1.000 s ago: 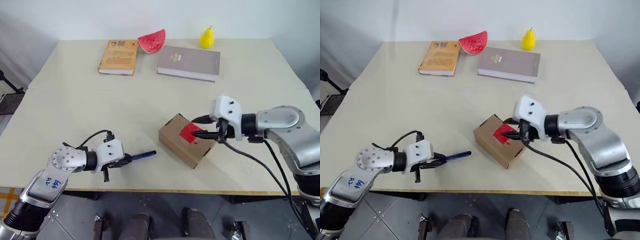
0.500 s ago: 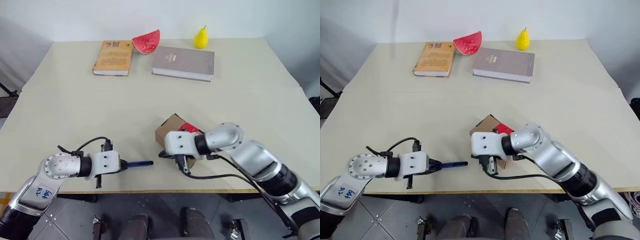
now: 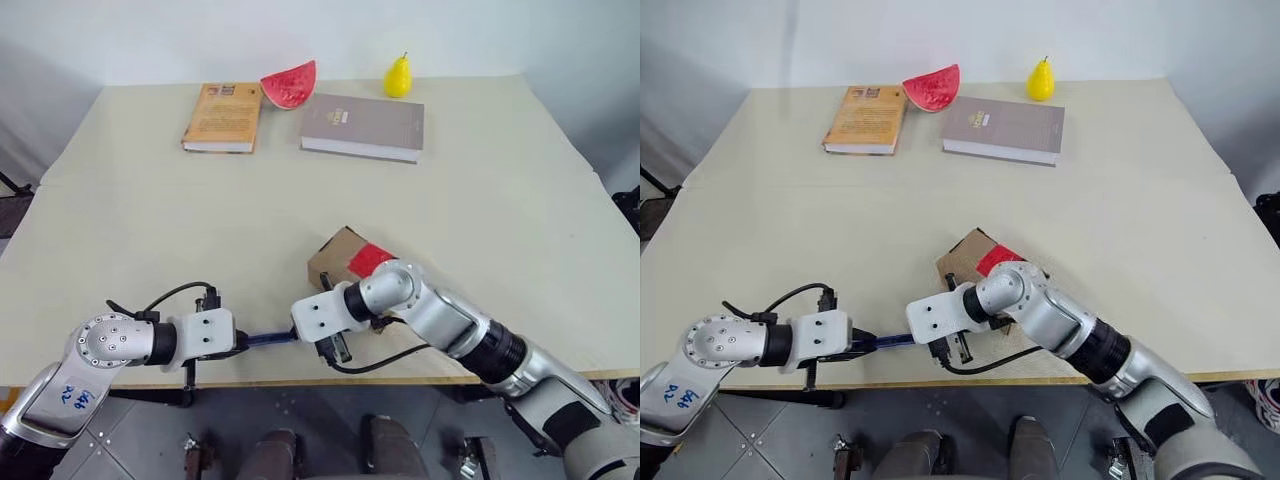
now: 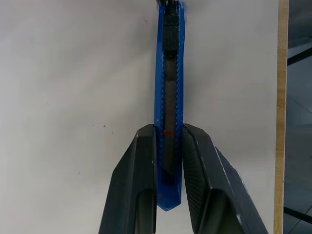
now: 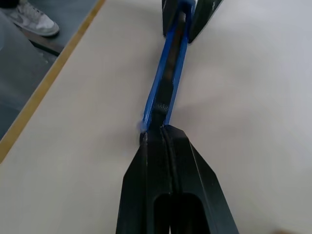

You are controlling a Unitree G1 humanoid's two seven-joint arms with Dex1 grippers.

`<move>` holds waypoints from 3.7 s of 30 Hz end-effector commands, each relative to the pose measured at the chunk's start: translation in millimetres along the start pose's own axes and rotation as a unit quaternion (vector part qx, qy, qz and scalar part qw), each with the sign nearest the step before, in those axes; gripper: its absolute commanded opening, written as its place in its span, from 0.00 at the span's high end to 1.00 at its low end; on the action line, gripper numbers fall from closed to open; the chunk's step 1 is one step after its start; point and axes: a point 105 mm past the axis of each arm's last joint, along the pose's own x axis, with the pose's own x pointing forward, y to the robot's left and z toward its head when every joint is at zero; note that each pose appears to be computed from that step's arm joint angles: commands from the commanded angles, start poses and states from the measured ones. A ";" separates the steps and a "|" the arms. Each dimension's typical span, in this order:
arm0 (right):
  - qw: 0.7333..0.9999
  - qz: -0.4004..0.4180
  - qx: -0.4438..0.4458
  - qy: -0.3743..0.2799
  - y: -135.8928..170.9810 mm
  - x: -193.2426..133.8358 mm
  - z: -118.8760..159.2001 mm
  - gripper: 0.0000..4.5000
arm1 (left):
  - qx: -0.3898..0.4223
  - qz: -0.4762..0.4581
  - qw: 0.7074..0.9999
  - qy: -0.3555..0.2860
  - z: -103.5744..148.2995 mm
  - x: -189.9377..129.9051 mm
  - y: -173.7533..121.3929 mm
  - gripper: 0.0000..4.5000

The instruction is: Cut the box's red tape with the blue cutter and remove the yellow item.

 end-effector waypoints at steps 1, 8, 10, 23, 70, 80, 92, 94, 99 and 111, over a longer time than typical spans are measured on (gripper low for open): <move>1.000 0.014 -0.024 -0.006 2.9 5.3 5.2 0.99 | -0.034 -0.046 0.998 0.026 -16.1 9.4 -20.9 0.91; 0.999 0.027 -0.034 -0.017 5.8 20.4 9.5 0.99 | -0.037 -0.045 0.998 0.025 -15.4 10.6 -21.7 0.91; 0.999 0.024 -0.034 -0.024 3.4 24.1 12.3 0.99 | -0.038 -0.044 0.998 0.025 -15.4 10.8 -21.6 0.91; 0.988 -0.049 0.075 -0.127 -34.1 -23.3 46.3 0.99 | -0.063 0.007 0.998 0.003 -16.4 9.8 -11.4 0.91; 0.887 -0.099 0.443 -0.088 -138.3 -111.6 7.8 0.01 | 0.113 0.361 0.881 -0.285 84.0 16.1 117.9 0.91; 0.881 -0.101 0.451 -0.103 -141.6 -113.0 4.9 0.51 | 0.105 0.360 0.884 -0.278 79.9 17.3 116.2 0.91; 0.895 -0.088 0.425 -0.103 -133.8 -119.1 3.6 0.97 | 0.077 0.377 0.884 -0.264 72.0 14.8 120.0 0.91; 0.895 -0.090 0.424 -0.104 -133.2 -120.7 3.6 0.97 | 0.075 0.379 0.884 -0.264 72.4 14.9 120.3 0.91; 0.893 -0.112 0.421 -0.113 -135.9 -129.0 4.7 0.97 | 0.022 0.374 0.895 -0.243 63.5 17.7 124.5 0.91; 0.878 -0.206 0.406 -0.144 -152.3 -169.5 9.5 0.97 | -0.130 0.313 0.917 -0.212 44.1 2.8 132.7 0.22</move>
